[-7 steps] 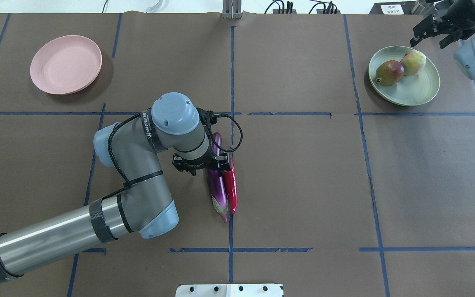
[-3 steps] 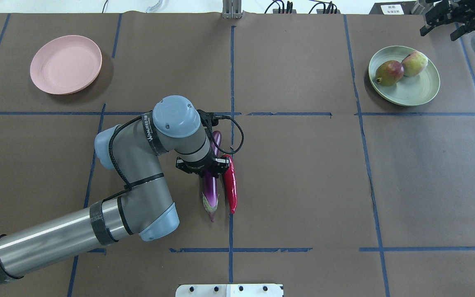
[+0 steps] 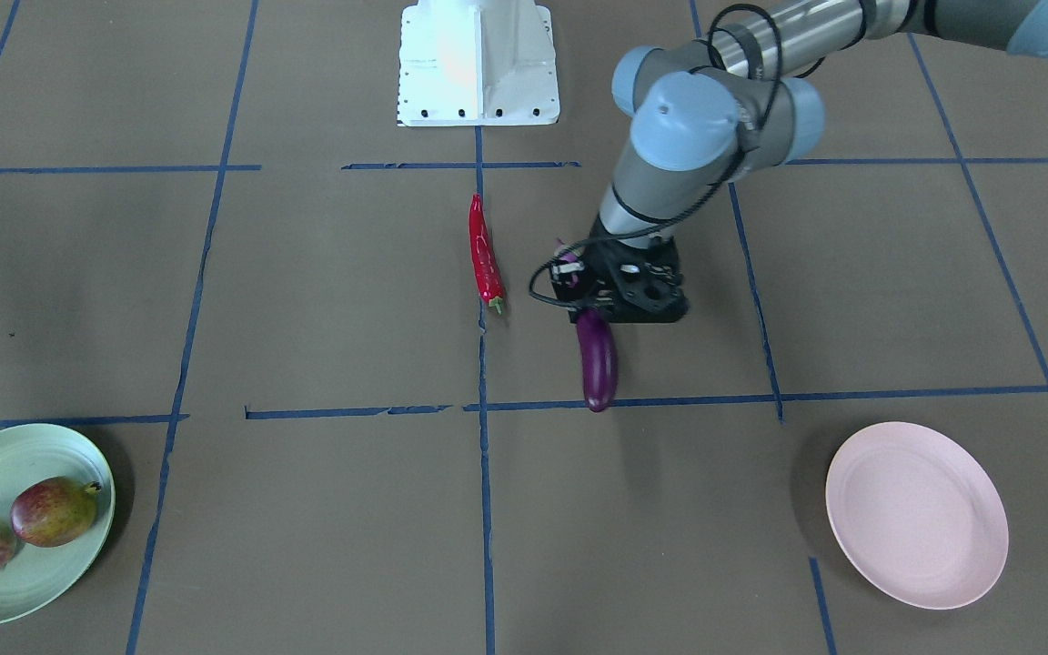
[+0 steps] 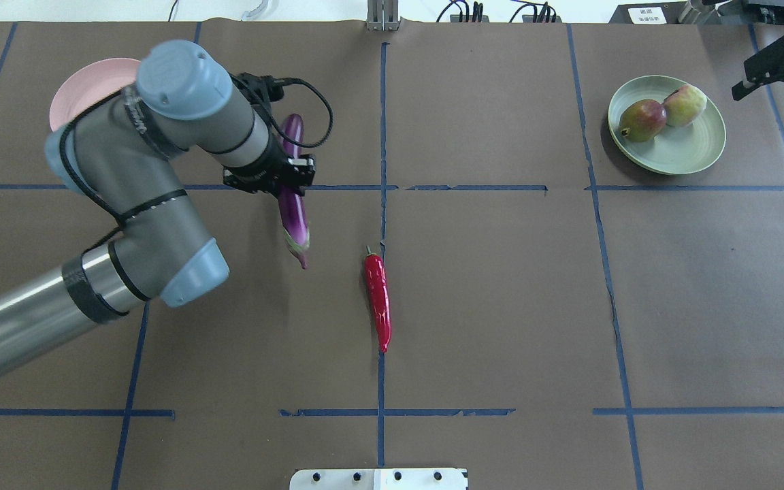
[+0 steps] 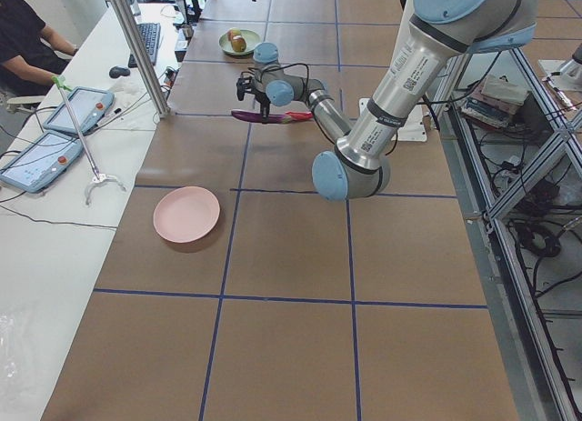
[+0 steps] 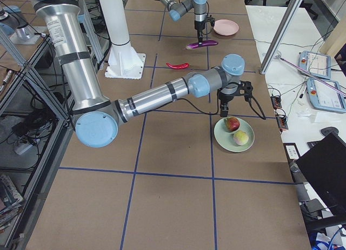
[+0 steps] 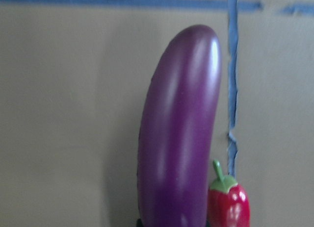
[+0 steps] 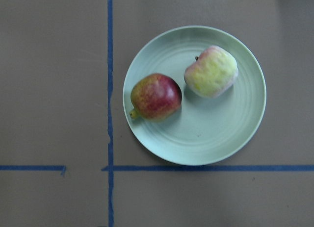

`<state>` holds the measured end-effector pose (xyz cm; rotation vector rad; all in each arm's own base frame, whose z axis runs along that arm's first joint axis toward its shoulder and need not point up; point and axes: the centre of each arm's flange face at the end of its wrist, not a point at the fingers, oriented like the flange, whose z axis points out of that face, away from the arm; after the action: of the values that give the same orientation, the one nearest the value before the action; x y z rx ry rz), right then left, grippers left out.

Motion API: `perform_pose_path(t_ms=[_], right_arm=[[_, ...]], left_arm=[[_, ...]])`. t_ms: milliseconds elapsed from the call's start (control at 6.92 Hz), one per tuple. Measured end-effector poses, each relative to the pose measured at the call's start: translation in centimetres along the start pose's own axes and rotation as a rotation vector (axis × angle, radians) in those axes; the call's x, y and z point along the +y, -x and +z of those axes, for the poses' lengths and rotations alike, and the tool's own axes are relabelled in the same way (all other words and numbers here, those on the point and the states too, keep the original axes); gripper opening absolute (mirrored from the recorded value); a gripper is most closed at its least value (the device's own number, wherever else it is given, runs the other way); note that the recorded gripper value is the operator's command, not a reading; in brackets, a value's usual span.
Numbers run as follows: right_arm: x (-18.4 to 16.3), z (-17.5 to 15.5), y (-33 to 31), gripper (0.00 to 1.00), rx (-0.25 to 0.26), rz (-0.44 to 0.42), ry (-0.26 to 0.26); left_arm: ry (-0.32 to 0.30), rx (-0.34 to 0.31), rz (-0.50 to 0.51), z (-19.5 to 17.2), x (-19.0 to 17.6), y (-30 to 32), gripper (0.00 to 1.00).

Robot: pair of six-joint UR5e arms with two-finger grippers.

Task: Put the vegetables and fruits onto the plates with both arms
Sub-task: 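Grasp the eggplant with the left gripper and lift it toward the pink plate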

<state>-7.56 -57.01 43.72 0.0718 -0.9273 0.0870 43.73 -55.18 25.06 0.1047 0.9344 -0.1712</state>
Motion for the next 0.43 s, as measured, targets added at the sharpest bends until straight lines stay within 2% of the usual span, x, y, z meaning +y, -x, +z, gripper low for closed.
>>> perform_pose_path(t_ms=[145,434], right_arm=[[2.9,-0.6,-0.8,1.0,-0.001,0.0,0.001],[5.0,-0.8,-0.9,1.0,-0.008,0.009,0.01]], left_arm=[[-0.053,-0.044,-0.046,-0.7,-5.2,5.7,0.01],[-0.096,-0.145,-0.116,1.1,-13.9,17.2,0.05]])
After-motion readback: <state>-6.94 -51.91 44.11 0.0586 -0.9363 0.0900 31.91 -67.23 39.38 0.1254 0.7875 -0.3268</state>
